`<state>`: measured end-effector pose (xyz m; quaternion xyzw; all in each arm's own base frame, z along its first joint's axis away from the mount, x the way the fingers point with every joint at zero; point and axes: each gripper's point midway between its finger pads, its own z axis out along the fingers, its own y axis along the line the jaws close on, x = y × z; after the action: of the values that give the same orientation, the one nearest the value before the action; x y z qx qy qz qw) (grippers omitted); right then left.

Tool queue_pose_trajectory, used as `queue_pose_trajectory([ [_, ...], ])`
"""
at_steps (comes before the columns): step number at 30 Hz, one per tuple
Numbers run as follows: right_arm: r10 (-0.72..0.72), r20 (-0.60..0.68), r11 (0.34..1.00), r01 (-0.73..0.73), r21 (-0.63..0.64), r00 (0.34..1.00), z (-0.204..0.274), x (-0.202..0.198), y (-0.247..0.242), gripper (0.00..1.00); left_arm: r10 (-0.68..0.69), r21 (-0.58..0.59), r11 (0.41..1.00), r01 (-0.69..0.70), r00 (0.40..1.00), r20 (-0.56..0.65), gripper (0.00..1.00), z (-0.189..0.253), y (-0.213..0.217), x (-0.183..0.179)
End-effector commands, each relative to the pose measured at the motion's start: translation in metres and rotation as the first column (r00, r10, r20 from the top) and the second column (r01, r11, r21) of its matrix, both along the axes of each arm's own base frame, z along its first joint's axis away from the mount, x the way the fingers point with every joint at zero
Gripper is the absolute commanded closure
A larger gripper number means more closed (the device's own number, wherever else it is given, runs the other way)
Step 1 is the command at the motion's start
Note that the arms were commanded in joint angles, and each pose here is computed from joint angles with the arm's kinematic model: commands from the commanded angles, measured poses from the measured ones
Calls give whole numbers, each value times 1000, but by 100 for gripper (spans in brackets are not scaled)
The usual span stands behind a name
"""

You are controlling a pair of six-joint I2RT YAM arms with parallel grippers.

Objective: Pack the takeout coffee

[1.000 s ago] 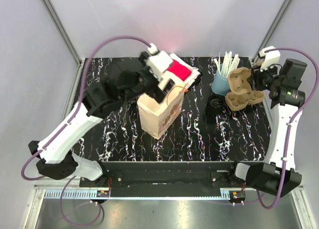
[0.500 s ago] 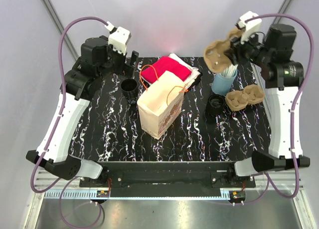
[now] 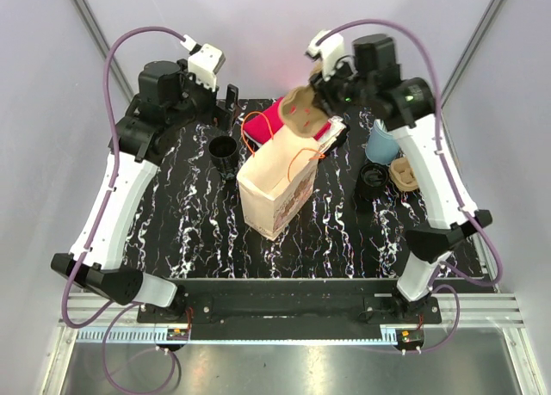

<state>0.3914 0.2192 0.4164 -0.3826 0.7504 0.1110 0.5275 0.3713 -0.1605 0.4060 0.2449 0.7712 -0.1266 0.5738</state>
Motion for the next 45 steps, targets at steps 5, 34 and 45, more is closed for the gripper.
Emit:
queue_pose_trajectory([
  [5,-34,-36,996,31,-88,999,-26,-8,31,59,-116,-85,989,118,993,26,1,7,-23,8],
  [34,-49,89,920,80,-384,995,-77,-60,83,59,-148,-134,981,139,987,-63,37,-34,-36,17],
  [45,-22,116,908,69,-413,993,-85,-77,98,60,-55,-145,988,43,995,-83,64,-43,-27,28],
])
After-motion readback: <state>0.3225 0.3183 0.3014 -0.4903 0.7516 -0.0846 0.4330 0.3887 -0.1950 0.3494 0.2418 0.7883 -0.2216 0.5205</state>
